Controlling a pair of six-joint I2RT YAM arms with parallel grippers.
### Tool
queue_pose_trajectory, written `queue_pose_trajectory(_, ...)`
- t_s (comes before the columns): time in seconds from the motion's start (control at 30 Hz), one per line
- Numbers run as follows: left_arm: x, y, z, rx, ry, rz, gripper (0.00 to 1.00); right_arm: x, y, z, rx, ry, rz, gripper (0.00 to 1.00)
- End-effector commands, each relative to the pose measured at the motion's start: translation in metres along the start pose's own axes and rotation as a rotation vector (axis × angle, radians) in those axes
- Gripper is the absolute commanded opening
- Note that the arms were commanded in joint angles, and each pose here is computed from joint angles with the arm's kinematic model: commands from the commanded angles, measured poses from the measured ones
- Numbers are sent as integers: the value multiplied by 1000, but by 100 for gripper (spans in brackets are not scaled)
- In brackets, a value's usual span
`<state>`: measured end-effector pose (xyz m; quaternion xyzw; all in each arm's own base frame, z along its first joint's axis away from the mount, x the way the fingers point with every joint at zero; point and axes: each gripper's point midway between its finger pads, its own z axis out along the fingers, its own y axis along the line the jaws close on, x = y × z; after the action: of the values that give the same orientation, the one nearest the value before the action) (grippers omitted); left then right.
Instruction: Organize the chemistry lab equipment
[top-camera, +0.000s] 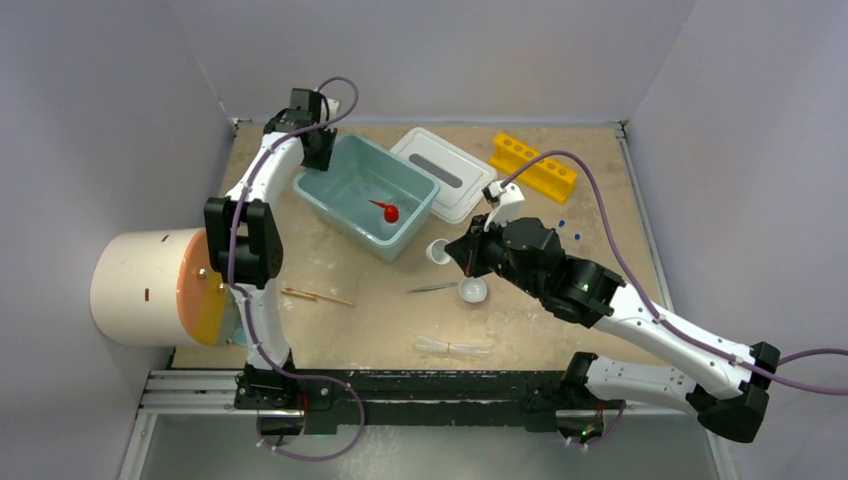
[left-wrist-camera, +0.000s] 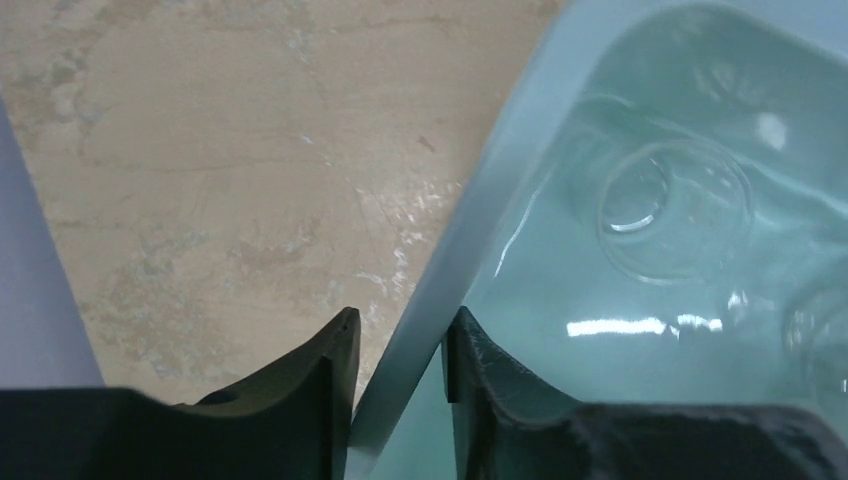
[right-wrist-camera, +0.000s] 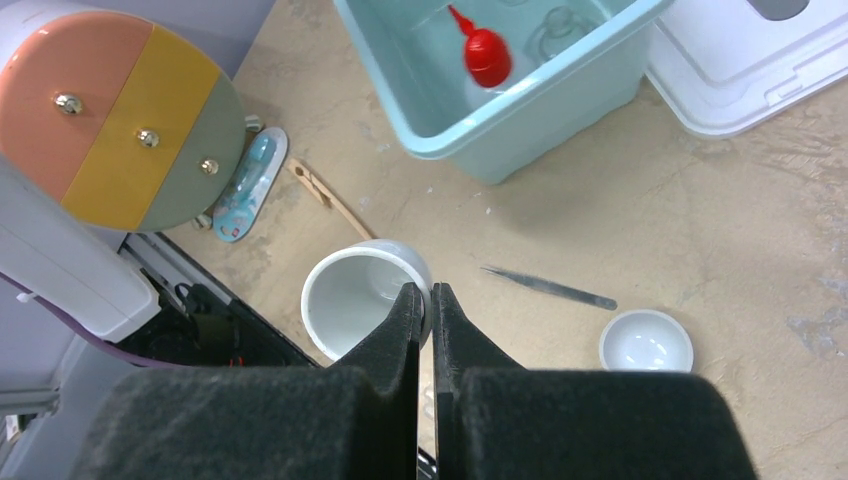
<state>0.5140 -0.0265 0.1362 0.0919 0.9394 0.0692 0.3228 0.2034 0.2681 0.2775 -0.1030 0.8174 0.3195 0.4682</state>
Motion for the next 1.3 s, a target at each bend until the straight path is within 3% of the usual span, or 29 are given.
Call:
queue_pose_trajectory(0.0,5,-12,-14,49,26,-59,26,-19,9,-7,-41,-66,5,0)
queue_pose_trajectory(0.6,45,-51,-78,140,26,-130,0,-25,12,-11,-42,-64,11,0)
queue_pose_trajectory(0.87,79,-95,-99,163,86,-157,0,-31,16,-9,-39,-69,8,0)
queue_pose_trajectory(1.27,103,-122,-97,205,146,-287,0,-35,18,-3,-25,-66,0,0)
